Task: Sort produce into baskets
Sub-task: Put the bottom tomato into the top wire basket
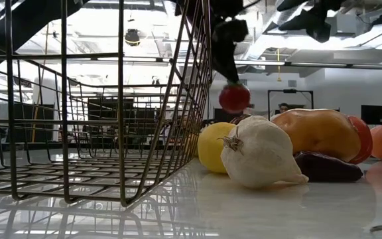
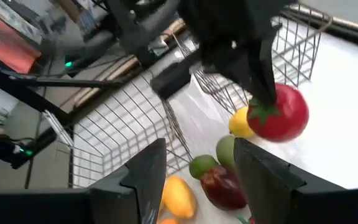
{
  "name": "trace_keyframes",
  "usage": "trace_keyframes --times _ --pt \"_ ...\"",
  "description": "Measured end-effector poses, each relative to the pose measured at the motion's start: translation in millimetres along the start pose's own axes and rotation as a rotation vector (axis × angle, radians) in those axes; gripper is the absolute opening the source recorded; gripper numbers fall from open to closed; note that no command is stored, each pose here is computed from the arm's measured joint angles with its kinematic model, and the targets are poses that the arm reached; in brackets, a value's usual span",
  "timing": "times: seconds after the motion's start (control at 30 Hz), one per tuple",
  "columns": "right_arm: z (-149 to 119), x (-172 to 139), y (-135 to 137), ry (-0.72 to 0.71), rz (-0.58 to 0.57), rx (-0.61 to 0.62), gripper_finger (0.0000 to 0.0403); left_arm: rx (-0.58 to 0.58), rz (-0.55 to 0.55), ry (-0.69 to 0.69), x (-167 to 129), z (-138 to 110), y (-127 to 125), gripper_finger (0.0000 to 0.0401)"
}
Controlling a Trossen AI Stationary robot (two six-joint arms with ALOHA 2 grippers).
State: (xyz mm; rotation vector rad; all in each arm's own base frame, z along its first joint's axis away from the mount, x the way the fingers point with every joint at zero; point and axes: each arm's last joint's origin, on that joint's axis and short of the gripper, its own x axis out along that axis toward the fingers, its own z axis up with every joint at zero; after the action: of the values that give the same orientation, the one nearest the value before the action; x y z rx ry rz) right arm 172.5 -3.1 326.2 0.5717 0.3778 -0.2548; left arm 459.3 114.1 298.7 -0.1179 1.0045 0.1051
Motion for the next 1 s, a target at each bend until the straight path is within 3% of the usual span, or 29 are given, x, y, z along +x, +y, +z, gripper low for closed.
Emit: trace_keyframes --times 0.27,0.57,0.83,1.0 --pt "3.1 -9.1 -1.0 -0.060 -0.018 -0.028 0.0217 -0.066 0.004 -0.050 -59.4 2.8 10.6 0.0000" --pt "2.6 3.6 -3.6 -0.031 -0.060 -0.066 0.0217 -0.097 0.133 -0.090 -134.8 -12.2 10.7 0.0000" --pt "8.8 17.4 -9.2 -0.014 -0.038 -0.079 0.0217 -0.118 0.176 0.067 -141.5 -30.5 19.0 0.0000" --pt "8.7 20.7 -10.6 -0.003 -0.043 -0.079 0.0217 -0.139 0.207 0.188 -120.1 -48.2 30.7 0.0000"
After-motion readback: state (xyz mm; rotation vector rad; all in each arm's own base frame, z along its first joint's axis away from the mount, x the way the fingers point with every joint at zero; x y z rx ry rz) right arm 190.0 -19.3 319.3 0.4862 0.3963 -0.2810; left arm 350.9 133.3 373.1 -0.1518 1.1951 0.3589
